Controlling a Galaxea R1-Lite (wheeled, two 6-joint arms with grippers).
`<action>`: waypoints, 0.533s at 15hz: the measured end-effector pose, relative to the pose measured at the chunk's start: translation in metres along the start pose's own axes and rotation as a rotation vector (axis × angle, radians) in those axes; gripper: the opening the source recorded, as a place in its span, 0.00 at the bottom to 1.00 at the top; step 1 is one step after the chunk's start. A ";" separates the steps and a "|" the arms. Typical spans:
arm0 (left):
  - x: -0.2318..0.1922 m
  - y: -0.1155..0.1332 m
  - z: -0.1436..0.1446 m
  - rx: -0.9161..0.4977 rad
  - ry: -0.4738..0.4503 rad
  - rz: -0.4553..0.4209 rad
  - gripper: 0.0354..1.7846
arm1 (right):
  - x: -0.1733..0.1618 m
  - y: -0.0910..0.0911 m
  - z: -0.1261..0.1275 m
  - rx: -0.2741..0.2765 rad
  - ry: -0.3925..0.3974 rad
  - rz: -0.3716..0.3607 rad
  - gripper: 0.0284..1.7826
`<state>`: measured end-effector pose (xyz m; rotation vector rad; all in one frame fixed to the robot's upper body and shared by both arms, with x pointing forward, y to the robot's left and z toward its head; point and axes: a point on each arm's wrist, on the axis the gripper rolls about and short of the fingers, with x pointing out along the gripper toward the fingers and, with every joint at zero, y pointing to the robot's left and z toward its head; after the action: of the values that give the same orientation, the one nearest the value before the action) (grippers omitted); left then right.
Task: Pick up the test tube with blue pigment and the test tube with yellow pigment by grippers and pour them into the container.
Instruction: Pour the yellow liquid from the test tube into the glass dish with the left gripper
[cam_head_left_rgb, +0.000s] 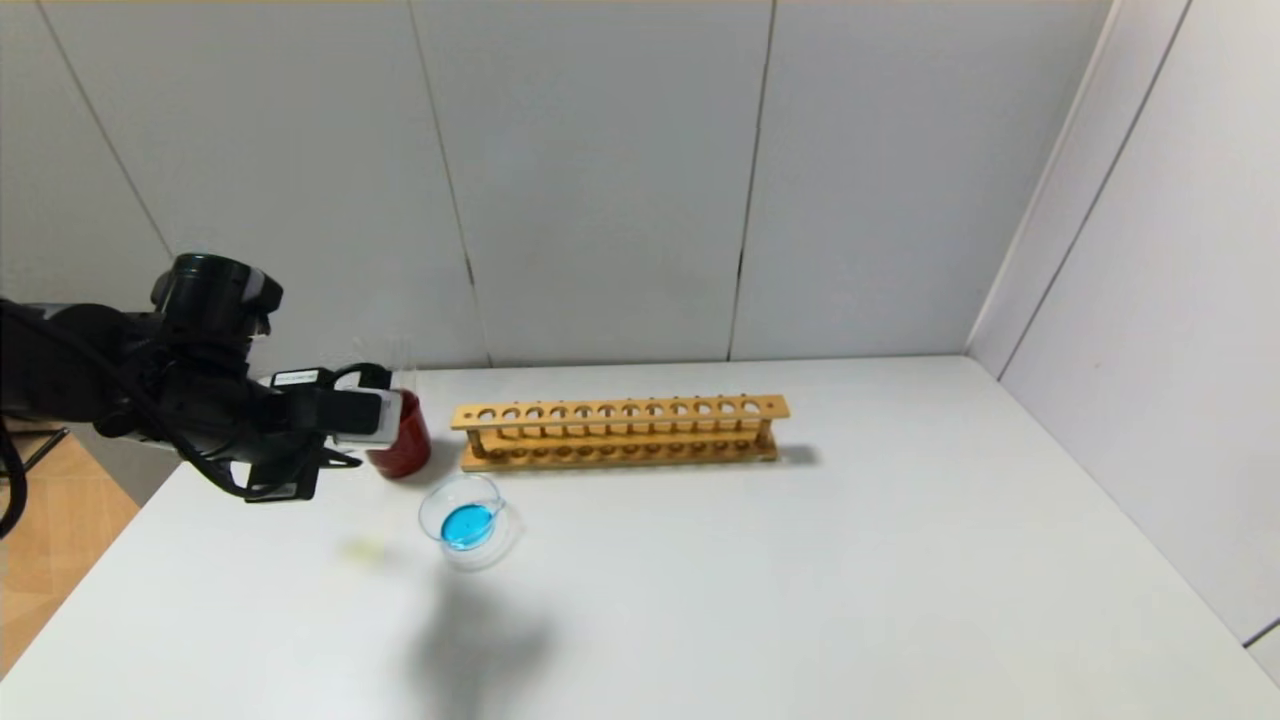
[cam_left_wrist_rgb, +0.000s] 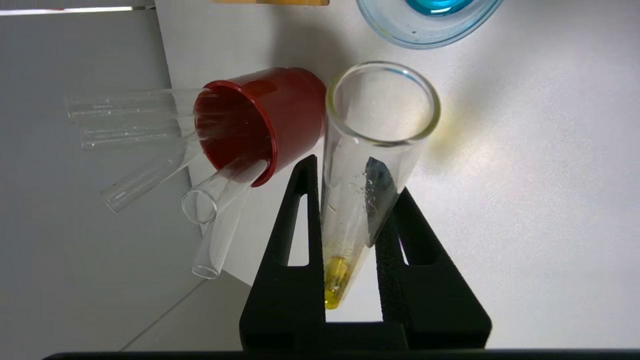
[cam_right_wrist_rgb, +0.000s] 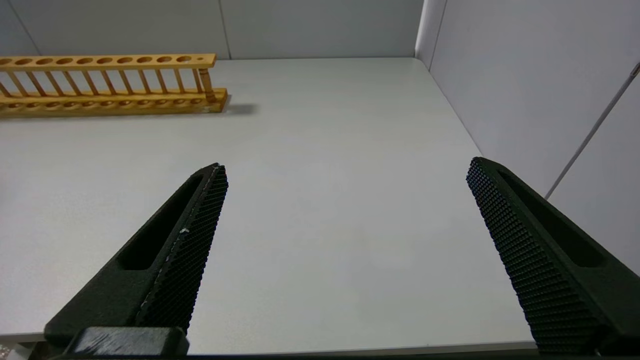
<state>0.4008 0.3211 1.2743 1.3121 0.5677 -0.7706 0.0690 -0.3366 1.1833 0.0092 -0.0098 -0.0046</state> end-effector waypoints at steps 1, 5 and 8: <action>0.001 -0.003 0.002 0.007 0.016 -0.007 0.17 | 0.000 0.000 0.000 0.000 0.000 0.000 0.98; 0.002 -0.019 0.009 0.072 0.131 -0.040 0.17 | 0.000 0.000 0.000 0.000 0.000 0.000 0.98; 0.003 -0.021 0.016 0.092 0.122 -0.028 0.17 | 0.000 0.000 0.000 0.000 0.000 0.000 0.98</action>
<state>0.3859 0.3035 1.2619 1.4462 0.6549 -0.7504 0.0690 -0.3366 1.1833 0.0092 -0.0098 -0.0046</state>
